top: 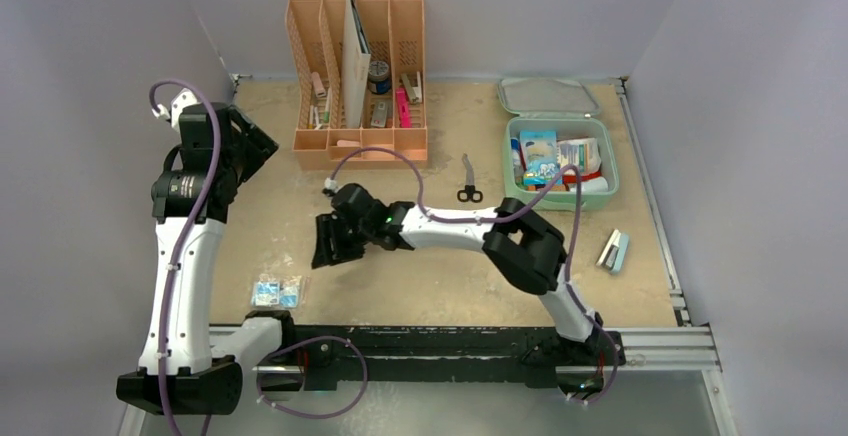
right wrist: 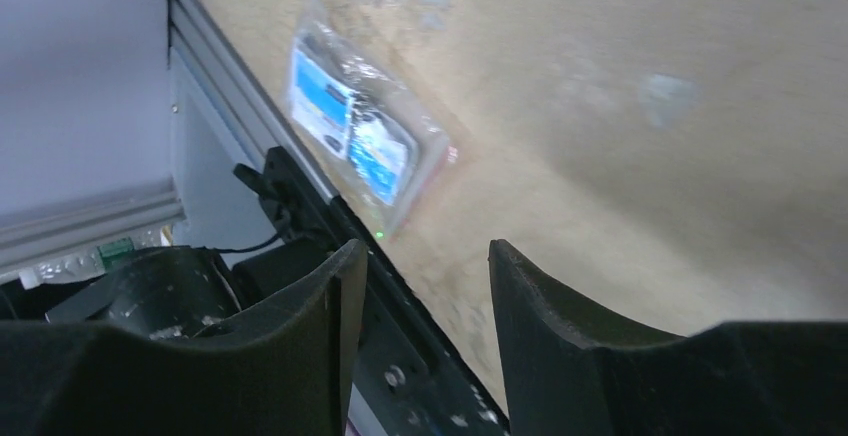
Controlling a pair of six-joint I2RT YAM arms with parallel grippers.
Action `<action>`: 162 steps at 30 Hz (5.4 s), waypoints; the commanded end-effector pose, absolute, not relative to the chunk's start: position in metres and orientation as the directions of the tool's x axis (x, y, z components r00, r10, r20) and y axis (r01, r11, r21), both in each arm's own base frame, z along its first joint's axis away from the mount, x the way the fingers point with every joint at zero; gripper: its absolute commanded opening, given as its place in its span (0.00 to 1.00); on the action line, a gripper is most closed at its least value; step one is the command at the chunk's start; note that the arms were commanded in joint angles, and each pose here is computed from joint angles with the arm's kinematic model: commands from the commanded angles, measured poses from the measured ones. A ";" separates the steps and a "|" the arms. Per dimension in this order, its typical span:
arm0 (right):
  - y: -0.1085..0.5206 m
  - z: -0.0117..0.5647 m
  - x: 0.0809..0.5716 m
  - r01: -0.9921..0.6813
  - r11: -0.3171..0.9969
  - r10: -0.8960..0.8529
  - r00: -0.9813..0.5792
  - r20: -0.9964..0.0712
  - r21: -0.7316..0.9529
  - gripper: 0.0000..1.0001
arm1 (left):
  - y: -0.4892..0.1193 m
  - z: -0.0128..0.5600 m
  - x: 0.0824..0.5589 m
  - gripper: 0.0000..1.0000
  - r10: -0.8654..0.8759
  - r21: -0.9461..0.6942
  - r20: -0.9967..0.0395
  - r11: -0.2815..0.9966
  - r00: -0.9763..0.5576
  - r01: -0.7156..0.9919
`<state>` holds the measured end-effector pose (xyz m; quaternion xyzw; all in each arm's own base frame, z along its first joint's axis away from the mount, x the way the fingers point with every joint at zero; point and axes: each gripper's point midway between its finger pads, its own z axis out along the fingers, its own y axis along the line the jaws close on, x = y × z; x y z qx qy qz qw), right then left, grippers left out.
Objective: Organize the medicine kit
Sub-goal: Move the medical item to the center of the board, then pick up the medical item at the center of the board.
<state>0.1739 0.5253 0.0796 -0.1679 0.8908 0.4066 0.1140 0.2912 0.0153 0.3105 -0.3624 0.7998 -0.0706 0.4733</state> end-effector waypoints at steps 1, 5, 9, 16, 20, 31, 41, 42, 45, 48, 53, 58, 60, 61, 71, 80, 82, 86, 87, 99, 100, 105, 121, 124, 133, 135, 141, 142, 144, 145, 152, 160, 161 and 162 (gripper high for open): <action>0.568 0.103 0.163 -0.412 0.524 -0.197 -0.910 -0.365 0.745 0.51 | 0.021 0.312 0.281 0.66 -0.612 -0.401 -0.733 0.741 -0.296 -0.539; 0.582 0.087 0.161 -0.410 0.531 -0.215 -0.912 -0.351 0.741 0.50 | 0.025 0.313 0.277 0.66 -0.606 -0.388 -0.745 0.733 -0.279 -0.558; 0.581 0.066 0.163 -0.411 0.569 -0.231 -0.911 -0.342 0.712 0.49 | 0.026 0.313 0.275 0.66 -0.606 -0.385 -0.746 0.730 -0.276 -0.564; 0.573 0.036 0.165 -0.452 0.608 -0.280 -0.891 -0.357 0.652 0.50 | 0.029 0.313 0.272 0.67 -0.611 -0.385 -0.746 0.719 -0.264 -0.578; 0.580 0.033 0.161 -0.454 0.580 -0.293 -0.891 -0.348 0.676 0.49 | 0.030 0.312 0.270 0.67 -0.614 -0.385 -0.746 0.715 -0.259 -0.584; 0.581 0.013 0.162 -0.427 0.617 -0.290 -0.904 -0.313 0.661 0.47 | 0.028 0.309 0.270 0.67 -0.627 -0.396 -0.734 0.706 -0.259 -0.587; 0.581 -0.002 0.163 -0.418 0.654 -0.294 -0.908 -0.298 0.631 0.41 | 0.032 0.309 0.266 0.68 -0.635 -0.389 -0.735 0.682 -0.238 -0.619; 0.579 -0.006 0.162 -0.424 0.666 -0.305 -0.906 -0.295 0.614 0.41 | 0.029 0.309 0.267 0.68 -0.635 -0.391 -0.732 0.688 -0.246 -0.612; 0.576 -0.012 0.159 -0.433 0.676 -0.322 -0.902 -0.289 0.597 0.39 | 0.024 0.310 0.271 0.68 -0.637 -0.398 -0.725 0.697 -0.261 -0.597; 0.574 -0.015 0.160 -0.432 0.685 -0.317 -0.902 -0.293 0.587 0.34 | 0.022 0.309 0.272 0.68 -0.643 -0.412 -0.722 0.697 -0.257 -0.587; 0.576 -0.013 0.164 -0.434 0.686 -0.309 -0.900 -0.306 0.583 0.17 | 0.014 0.303 0.274 0.68 -0.650 -0.425 -0.705 0.708 -0.284 -0.564; 0.573 -0.009 0.163 -0.455 0.677 -0.324 -0.890 -0.320 0.579 0.00 | 0.014 0.303 0.273 0.68 -0.650 -0.428 -0.706 0.708 -0.282 -0.562; 0.570 -0.007 0.160 -0.461 0.671 -0.331 -0.887 -0.320 0.581 0.00 | 0.014 0.302 0.272 0.68 -0.650 -0.427 -0.705 0.708 -0.282 -0.562; 0.567 -0.007 0.159 -0.464 0.670 -0.334 -0.886 -0.322 0.580 0.00 | 0.014 0.301 0.271 0.68 -0.649 -0.426 -0.706 0.709 -0.284 -0.562; 0.514 0.012 0.165 -0.546 0.704 -0.386 -0.831 -0.401 0.454 0.00 | 0.017 0.276 0.266 0.68 -0.633 -0.381 -0.708 0.717 -0.315 -0.584; 0.441 0.022 0.181 -0.495 0.775 -0.329 -0.847 -0.418 0.394 0.00 | 0.015 0.228 0.259 0.68 -0.627 -0.293 -0.653 0.726 -0.424 -0.623; 0.418 0.023 0.187 -0.459 0.801 -0.296 -0.861 -0.413 0.383 0.00 | 0.013 0.214 0.254 0.68 -0.629 -0.264 -0.622 0.729 -0.465 -0.632; 0.371 0.028 0.203 -0.376 0.851 -0.217 -0.887 -0.408 0.366 0.00 | -0.007 0.195 0.257 0.68 -0.612 -0.289 -0.561 0.775 -0.557 -0.561; 0.361 0.029 0.204 -0.360 0.860 -0.204 -0.891 -0.405 0.360 0.00 | -0.013 0.192 0.259 0.68 -0.608 -0.307 -0.549 0.785 -0.574 -0.538; 0.238 0.054 0.214 -0.186 0.970 -0.108 -0.907 -0.407 0.155 0.00 | -0.093 0.162 0.280 0.70 -0.446 -0.563 -0.486 0.818 -0.752 -0.122; 0.233 0.057 0.213 -0.180 0.972 -0.105 -0.906 -0.410 0.148 0.00 | -0.096 0.157 0.281 0.71 -0.435 -0.572 -0.480 0.814 -0.761 -0.105; 0.223 0.069 0.208 -0.199 0.972 -0.135 -0.908 -0.397 0.124 0.00 | -0.107 0.139 0.283 0.76 -0.373 -0.588 -0.467 0.808 -0.802 -0.034; 0.263 0.091 0.205 -0.450 0.885 -0.366 -0.830 -0.422 0.118 0.36 | -0.106 0.143 0.275 0.82 -0.295 -0.543 -0.551 0.837 -0.781 0.067; 0.282 0.084 0.200 -0.532 0.843 -0.454 -0.783 -0.424 0.080 0.37 | -0.102 0.143 0.274 0.82 -0.302 -0.532 -0.564 0.845 -0.769 0.058; 0.319 0.062 0.190 -0.688 0.725 -0.602 -0.660 -0.449 0.039 0.46 | -0.096 0.136 0.273 0.84 -0.327 -0.513 -0.537 0.858 -0.777 -0.006; 0.321 0.054 0.187 -0.700 0.713 -0.620 -0.657 -0.430 0.040 0.47 | -0.093 0.135 0.274 0.84 -0.342 -0.503 -0.537 0.864 -0.771 -0.033; 0.323 0.035 0.184 -0.709 0.705 -0.649 -0.653 -0.391 0.014 0.47 | -0.092 0.134 0.273 0.85 -0.344 -0.499 -0.535 0.866 -0.771 -0.041; 0.325 0.032 0.183 -0.709 0.705 -0.648 -0.655 -0.388 0.017 0.47 | -0.092 0.133 0.274 0.85 -0.350 -0.499 -0.534 0.865 -0.770 -0.047; 0.327 0.026 0.182 -0.709 0.705 -0.655 -0.650 -0.385 -0.002 0.46 | -0.091 0.133 0.275 0.85 -0.356 -0.499 -0.532 0.865 -0.768 -0.055; 0.326 0.024 0.183 -0.703 0.711 -0.657 -0.651 -0.379 -0.025 0.45 | -0.091 0.132 0.275 0.85 -0.357 -0.498 -0.529 0.865 -0.769 -0.059; 0.324 0.038 0.186 -0.683 0.727 -0.644 -0.646 -0.411 -0.066 0.08 | -0.090 0.132 0.277 0.85 -0.385 -0.505 -0.519 0.858 -0.763 -0.089; 0.325 0.049 0.179 -0.684 0.728 -0.644 -0.664 -0.380 -0.038 0.00 | -0.090 0.133 0.275 0.85 -0.385 -0.505 -0.521 0.859 -0.762 -0.090; 0.325 0.052 0.179 -0.685 0.728 -0.642 -0.662 -0.387 -0.036 0.00 | -0.089 0.133 0.275 0.85 -0.387 -0.504 -0.522 0.859 -0.760 -0.090; 0.325 0.055 0.180 -0.685 0.728 -0.640 -0.660 -0.393 -0.035 0.00 | -0.090 0.134 0.274 0.85 -0.387 -0.505 -0.522 0.858 -0.760 -0.090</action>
